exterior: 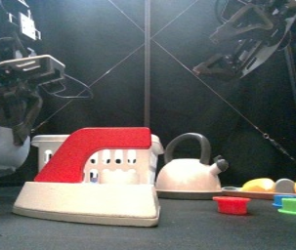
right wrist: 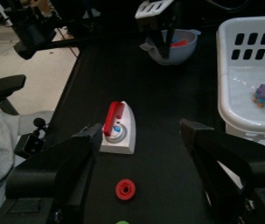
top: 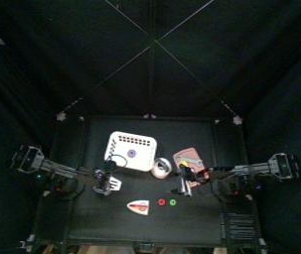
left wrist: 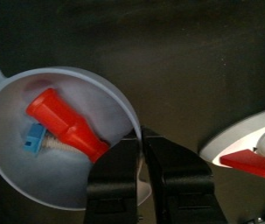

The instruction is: Place bowl in center

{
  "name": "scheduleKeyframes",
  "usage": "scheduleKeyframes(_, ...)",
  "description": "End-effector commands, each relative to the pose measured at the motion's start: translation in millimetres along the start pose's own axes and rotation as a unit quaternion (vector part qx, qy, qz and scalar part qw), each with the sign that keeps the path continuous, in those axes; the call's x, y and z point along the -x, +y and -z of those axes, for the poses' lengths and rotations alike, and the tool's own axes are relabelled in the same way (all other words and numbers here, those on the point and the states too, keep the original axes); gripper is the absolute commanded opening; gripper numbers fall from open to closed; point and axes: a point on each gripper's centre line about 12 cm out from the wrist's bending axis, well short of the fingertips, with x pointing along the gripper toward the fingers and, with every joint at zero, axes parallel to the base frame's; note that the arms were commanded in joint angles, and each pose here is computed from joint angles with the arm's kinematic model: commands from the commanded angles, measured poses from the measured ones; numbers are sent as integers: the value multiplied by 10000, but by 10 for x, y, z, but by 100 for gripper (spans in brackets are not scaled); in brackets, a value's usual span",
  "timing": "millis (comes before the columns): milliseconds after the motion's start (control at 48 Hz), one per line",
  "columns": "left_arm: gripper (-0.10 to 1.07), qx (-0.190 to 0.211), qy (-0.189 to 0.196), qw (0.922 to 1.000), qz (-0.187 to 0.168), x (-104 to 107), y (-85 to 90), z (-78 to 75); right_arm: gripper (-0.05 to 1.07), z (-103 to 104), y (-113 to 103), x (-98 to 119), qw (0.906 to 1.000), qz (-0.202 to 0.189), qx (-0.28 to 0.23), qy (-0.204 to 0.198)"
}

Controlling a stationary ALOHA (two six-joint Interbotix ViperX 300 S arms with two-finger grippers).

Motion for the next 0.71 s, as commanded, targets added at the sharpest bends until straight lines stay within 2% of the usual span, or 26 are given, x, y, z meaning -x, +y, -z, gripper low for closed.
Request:
scheduleKeyframes(0,41,-9,-24,9999,130,55,-116,-21,100,-59,9,12,9999,-23,-55,-112)
scheduleKeyframes(104,41,-36,-40,9998,204,59,-205,-36,100,-56,7,9,9999,-19,-78,-110)
scheduleKeyframes(271,41,-367,-115,9982,455,77,-445,-68,100,-44,2,11,9999,-12,-61,-93)
scheduleKeyframes(688,41,-1191,-63,9916,499,-120,-1039,-273,100,-31,29,38,9999,-52,-33,-98)
